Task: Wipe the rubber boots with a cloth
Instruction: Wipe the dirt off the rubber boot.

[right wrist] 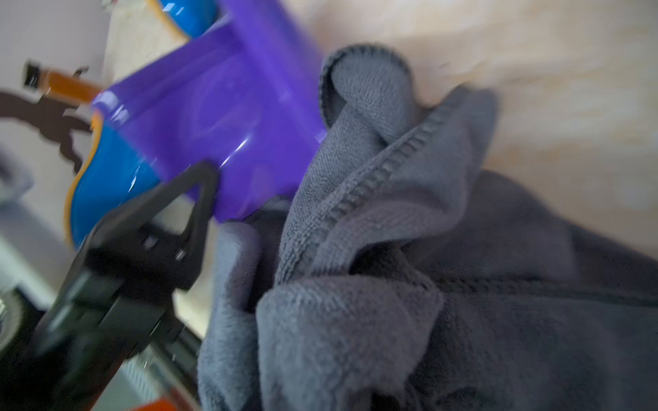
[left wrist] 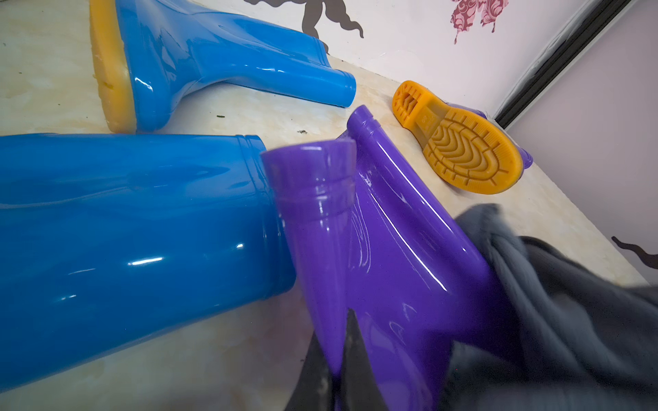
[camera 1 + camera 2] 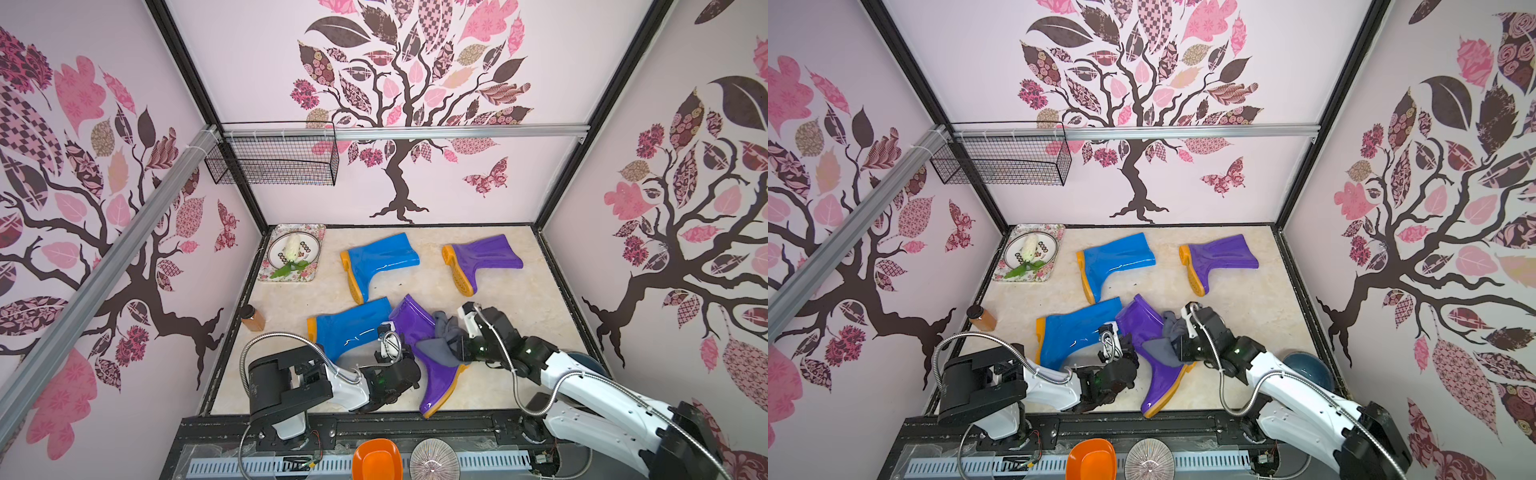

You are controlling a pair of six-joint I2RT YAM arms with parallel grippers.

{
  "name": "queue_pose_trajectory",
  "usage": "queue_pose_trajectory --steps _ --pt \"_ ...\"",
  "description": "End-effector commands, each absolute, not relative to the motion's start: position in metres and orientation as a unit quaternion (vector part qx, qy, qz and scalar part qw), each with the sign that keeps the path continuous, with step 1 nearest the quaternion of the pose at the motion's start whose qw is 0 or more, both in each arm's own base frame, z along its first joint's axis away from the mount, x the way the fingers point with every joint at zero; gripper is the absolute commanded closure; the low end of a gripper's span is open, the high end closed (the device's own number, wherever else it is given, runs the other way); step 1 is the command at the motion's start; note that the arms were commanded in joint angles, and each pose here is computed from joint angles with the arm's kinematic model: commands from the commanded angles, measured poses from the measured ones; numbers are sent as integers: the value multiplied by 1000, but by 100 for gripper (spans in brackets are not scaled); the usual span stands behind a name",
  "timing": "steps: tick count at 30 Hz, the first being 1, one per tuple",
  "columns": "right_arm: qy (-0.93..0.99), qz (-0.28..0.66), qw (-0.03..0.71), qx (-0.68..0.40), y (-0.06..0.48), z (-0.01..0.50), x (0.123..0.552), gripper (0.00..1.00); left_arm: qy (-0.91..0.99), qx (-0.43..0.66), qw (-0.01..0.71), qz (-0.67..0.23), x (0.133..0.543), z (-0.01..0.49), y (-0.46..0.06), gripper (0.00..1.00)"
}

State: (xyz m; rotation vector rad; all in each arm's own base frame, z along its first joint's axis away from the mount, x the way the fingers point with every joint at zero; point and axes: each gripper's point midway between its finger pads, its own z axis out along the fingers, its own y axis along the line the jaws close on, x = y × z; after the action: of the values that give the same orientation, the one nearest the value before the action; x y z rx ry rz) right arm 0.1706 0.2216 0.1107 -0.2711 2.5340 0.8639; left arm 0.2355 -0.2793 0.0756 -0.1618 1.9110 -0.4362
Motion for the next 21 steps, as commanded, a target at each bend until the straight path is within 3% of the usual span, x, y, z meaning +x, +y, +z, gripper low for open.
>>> queue_pose_trajectory --steps 1,6,10,14,21 --pt "920 324 185 -119 241 106 131 100 788 -100 573 -201 243 98 -288 100" --pt "912 335 142 -189 282 100 82 100 785 -100 578 -198 244 103 -286 100" --pt "914 336 141 -177 286 94 81 100 785 -103 579 -196 244 103 -281 100" --pt "936 262 200 -126 249 82 118 100 784 -103 580 -196 244 105 -281 100" --pt "957 198 212 -16 178 59 180 100 788 -99 573 -203 243 101 -285 100"
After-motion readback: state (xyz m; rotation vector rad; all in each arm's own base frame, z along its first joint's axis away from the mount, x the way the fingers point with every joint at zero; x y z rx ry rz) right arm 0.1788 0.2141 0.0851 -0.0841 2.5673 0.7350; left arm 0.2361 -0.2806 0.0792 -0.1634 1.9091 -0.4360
